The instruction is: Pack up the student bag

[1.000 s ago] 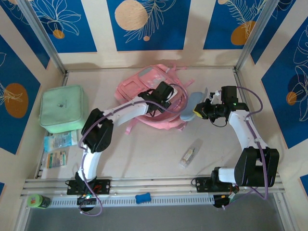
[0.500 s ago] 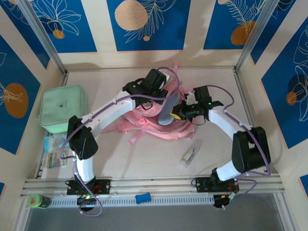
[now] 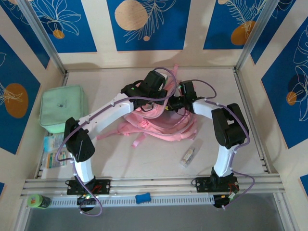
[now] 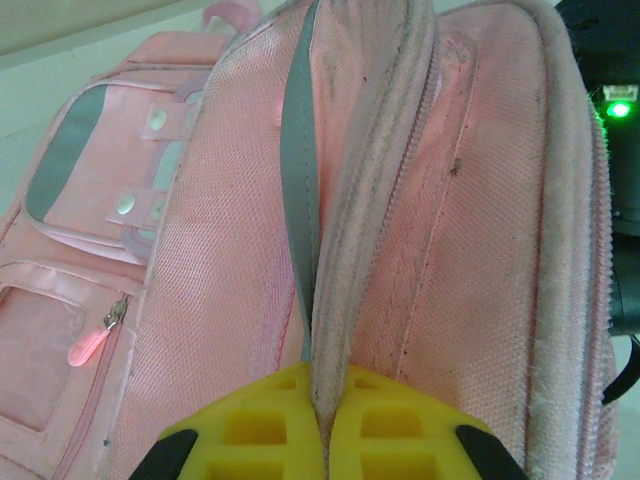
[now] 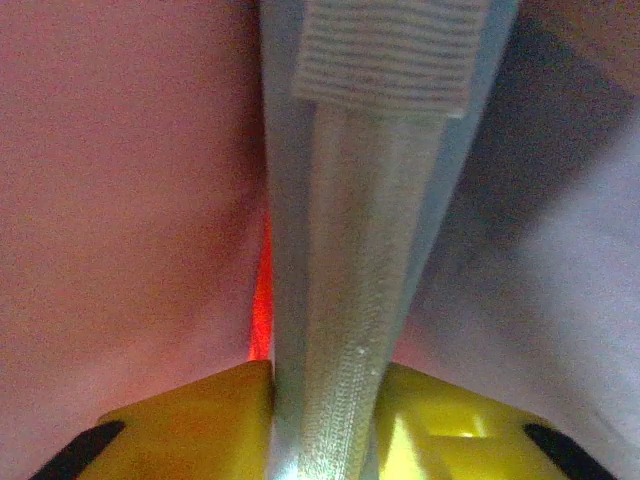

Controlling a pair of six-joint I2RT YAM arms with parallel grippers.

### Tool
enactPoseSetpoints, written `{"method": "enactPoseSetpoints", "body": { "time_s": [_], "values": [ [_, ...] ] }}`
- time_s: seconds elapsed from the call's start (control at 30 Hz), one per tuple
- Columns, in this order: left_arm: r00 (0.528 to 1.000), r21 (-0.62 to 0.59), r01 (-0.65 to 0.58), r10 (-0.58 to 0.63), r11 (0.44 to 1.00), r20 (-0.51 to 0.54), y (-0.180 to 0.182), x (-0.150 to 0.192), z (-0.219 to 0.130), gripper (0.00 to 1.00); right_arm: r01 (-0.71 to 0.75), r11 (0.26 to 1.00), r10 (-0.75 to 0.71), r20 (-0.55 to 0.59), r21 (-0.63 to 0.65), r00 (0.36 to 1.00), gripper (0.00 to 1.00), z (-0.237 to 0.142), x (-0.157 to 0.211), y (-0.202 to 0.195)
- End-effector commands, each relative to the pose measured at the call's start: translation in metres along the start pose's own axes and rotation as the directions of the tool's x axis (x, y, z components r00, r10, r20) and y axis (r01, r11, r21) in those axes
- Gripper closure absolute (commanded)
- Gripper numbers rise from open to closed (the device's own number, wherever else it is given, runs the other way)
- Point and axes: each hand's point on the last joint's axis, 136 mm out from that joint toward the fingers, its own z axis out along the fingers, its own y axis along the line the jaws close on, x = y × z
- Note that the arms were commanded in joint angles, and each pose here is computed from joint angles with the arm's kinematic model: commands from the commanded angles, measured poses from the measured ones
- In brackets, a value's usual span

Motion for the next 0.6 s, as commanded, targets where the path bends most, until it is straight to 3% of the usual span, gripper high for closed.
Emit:
{"method": "enactPoseSetpoints", "body": {
  "time_s": [0.0,0.17,0.33,0.43,0.57],
  "values": [
    [0.981,0.061,0.050,-0.060,0.997,0.185,-0.007,-0.050,-0.042,1.00,0.044,0.999,-0.044,0.006,-0.007,0.999,0.61,-0.008,0.005,0.010],
    [0.983,0.033,0.051,-0.056,0.998,0.173,-0.001,-0.045,-0.038,1.00,0.038,0.998,-0.039,0.033,0.055,0.999,0.52,-0.042,0.019,-0.003],
    [0.989,0.078,0.066,-0.076,0.995,0.127,-0.001,-0.033,-0.029,1.00,0.031,0.996,-0.037,0.069,0.085,0.997,0.54,-0.086,0.028,-0.010],
    [0.989,0.143,0.086,-0.102,0.986,0.107,-0.011,-0.022,-0.022,1.00,0.006,0.984,-0.030,0.129,0.178,0.991,0.55,-0.119,0.035,-0.018],
    [0.997,0.197,0.070,-0.078,0.978,0.030,-0.018,0.000,-0.014,0.79,0.076,0.963,-0.124,0.173,0.260,0.977,0.55,-0.158,0.046,-0.007]
  ]
}}
